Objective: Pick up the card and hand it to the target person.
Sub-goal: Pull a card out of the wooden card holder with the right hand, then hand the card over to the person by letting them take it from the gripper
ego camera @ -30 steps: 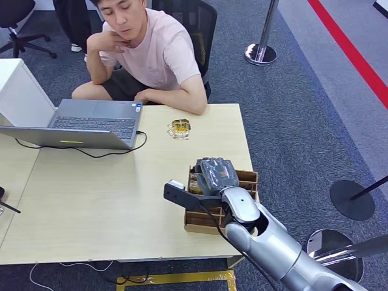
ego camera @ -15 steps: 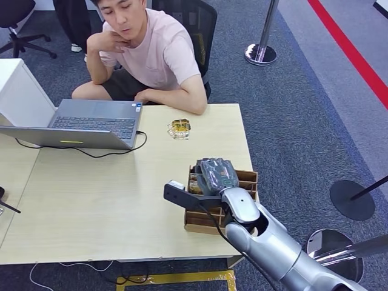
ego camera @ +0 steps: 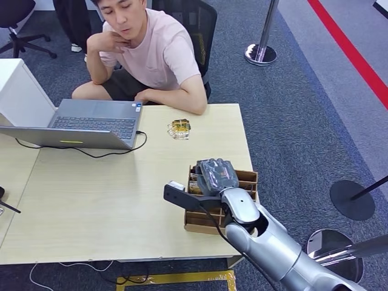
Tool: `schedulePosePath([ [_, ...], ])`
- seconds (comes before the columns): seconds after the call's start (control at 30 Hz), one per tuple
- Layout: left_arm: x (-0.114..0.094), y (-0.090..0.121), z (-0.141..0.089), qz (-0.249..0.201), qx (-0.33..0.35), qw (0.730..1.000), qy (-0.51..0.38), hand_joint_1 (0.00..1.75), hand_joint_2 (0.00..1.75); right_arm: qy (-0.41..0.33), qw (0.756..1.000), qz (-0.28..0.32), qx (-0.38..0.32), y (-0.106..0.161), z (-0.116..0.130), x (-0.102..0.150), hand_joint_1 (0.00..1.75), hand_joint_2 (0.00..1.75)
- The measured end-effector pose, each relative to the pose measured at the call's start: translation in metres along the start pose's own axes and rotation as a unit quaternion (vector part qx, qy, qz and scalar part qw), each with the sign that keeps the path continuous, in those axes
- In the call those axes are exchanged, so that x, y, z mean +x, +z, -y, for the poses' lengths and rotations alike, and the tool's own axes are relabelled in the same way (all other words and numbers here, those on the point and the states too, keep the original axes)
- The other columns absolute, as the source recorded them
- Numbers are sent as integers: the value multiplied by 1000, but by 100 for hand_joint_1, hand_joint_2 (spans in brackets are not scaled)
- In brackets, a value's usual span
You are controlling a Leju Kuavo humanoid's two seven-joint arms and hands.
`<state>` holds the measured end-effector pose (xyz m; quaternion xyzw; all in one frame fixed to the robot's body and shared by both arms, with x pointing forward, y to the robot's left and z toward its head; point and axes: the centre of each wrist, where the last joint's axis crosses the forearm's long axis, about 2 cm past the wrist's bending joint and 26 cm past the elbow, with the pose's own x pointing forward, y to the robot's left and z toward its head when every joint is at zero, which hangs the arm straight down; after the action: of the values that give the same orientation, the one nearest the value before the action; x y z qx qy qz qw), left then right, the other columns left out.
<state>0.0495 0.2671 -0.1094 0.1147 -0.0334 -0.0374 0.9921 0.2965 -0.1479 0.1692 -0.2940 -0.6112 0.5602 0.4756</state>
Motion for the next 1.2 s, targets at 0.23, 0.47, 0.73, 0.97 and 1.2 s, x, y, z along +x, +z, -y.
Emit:
schedulePosePath([
  [0.23,-1,0,-1,0,8,1000,11,0,175,-5,1000,6,-7,0,1,0,140,175],
  [0.47,-1,0,-1,-9,10,1000,20,0,175,-35,997,32,-62,1,23,-1,140,175],
  [0.73,-2,-1,-2,-2,10,1000,20,0,175,-79,976,79,-188,10,74,-20,140,175],
  [0.97,-1,-1,-3,1,11,1000,15,0,175,-55,949,138,-280,14,87,-31,140,175],
  [1.2,4,0,-3,9,12,1000,-2,0,175,34,891,189,-411,-9,56,-17,140,175],
])
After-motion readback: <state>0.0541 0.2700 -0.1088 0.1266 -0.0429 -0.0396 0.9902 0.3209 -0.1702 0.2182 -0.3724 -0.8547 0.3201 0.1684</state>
